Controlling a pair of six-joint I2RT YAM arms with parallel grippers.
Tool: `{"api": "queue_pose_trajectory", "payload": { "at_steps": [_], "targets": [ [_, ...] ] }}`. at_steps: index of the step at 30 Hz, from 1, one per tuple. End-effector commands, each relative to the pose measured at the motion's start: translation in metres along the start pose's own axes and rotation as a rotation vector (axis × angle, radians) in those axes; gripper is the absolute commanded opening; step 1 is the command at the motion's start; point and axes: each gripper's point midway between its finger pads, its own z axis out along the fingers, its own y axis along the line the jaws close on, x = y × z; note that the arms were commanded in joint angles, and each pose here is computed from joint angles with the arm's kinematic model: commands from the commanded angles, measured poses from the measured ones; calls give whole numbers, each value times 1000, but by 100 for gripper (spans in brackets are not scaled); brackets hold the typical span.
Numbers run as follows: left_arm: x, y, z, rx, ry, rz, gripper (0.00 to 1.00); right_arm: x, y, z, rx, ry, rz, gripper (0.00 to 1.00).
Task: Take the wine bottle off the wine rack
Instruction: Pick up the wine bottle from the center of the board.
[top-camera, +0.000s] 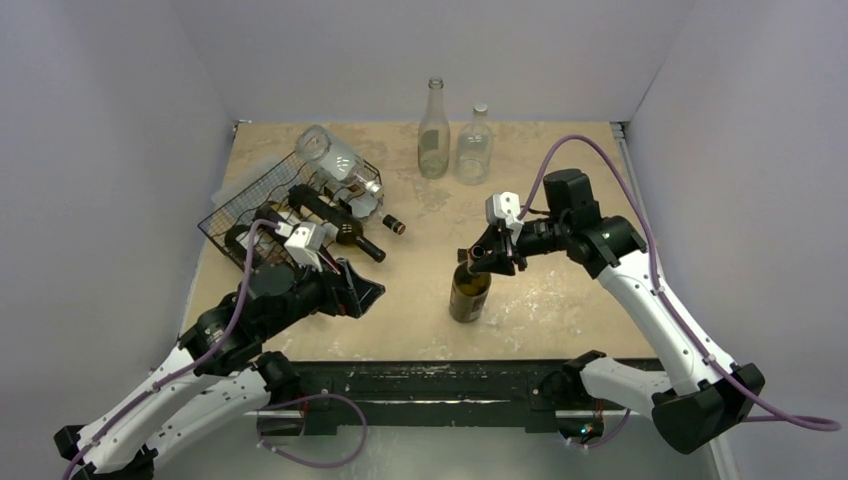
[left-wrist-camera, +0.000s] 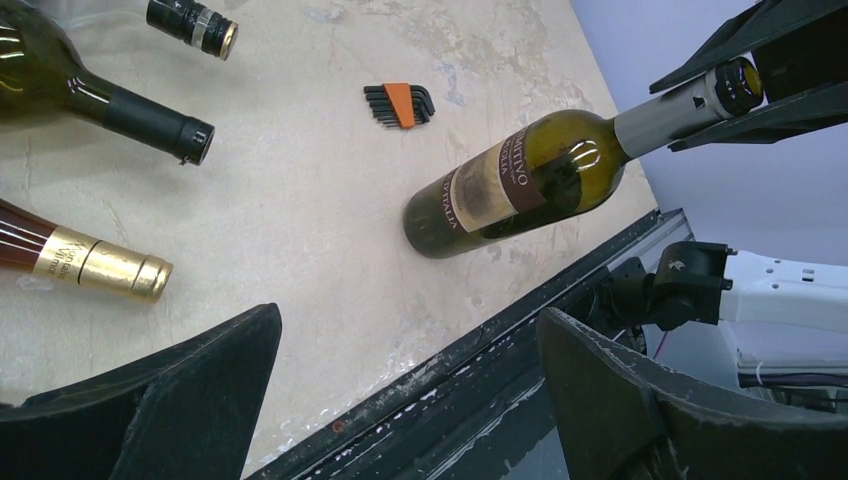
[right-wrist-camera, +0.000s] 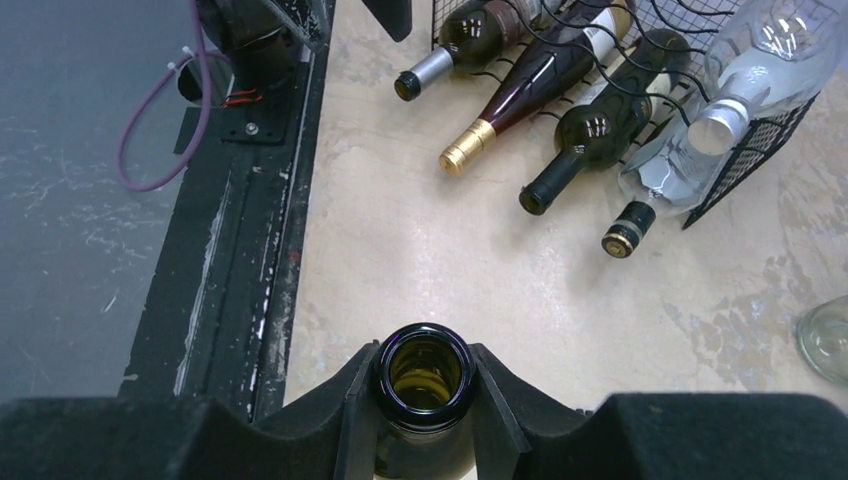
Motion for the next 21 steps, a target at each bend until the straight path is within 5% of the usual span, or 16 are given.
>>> {"api": "queue_pose_trajectory", "payload": {
  "at_steps": [1, 11, 21],
  "targets": [
    [-5, -3, -2, 20, -27, -12, 100, -27, 11, -9, -25, -50, -24, 0],
    [-3, 3, -9, 14, -43, -11, 100, -54, 8, -55, 48, -127, -90, 0],
    [-2, 8, -21, 13, -67, 3, 100, -62, -33, -87, 279, -45, -90, 0]
  ]
}}
